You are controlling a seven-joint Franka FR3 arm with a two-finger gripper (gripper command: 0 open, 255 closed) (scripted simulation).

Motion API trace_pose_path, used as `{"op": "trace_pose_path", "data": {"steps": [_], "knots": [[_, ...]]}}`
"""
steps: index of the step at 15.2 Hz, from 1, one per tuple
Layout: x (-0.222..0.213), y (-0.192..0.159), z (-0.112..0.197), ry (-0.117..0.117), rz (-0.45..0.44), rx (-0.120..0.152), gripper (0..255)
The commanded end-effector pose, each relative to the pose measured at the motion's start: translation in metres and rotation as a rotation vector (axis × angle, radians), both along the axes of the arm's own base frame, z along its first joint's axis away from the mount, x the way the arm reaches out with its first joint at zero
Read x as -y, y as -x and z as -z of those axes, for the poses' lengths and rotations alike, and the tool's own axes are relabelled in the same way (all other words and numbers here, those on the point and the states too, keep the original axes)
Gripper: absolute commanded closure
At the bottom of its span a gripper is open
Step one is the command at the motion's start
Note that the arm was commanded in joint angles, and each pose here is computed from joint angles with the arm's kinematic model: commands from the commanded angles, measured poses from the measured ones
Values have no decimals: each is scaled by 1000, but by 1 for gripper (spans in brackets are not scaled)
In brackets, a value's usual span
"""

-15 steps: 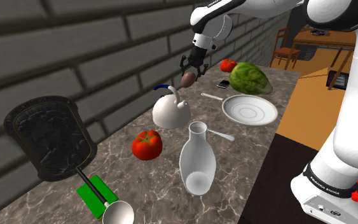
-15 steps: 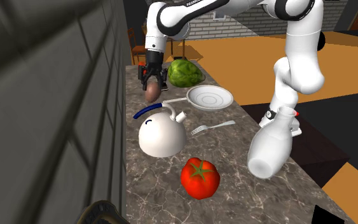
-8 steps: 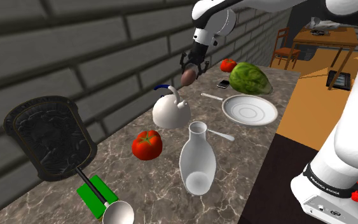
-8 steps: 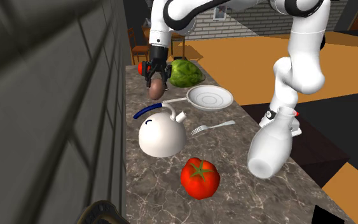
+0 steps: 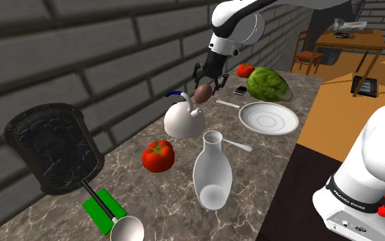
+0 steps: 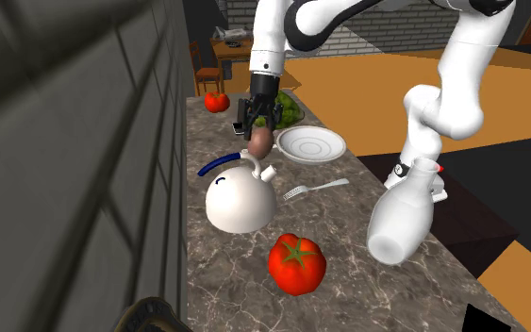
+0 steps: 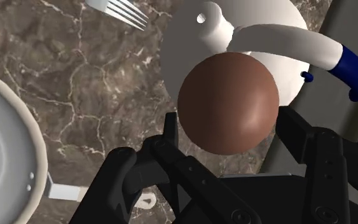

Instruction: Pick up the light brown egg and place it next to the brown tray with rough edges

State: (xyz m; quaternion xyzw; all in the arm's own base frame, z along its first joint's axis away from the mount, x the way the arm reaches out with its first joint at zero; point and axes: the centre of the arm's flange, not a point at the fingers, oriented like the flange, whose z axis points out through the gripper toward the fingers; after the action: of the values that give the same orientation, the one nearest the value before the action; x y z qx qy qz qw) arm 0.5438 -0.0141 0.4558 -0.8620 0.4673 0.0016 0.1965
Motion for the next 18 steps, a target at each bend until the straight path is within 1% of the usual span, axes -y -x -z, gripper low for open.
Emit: {"op": "trace_pose_path", "data": {"steps": [1,18], "knots": [[-18,19,3,0,1,1,255],[-182,172,2,0,1,1,255]]}}
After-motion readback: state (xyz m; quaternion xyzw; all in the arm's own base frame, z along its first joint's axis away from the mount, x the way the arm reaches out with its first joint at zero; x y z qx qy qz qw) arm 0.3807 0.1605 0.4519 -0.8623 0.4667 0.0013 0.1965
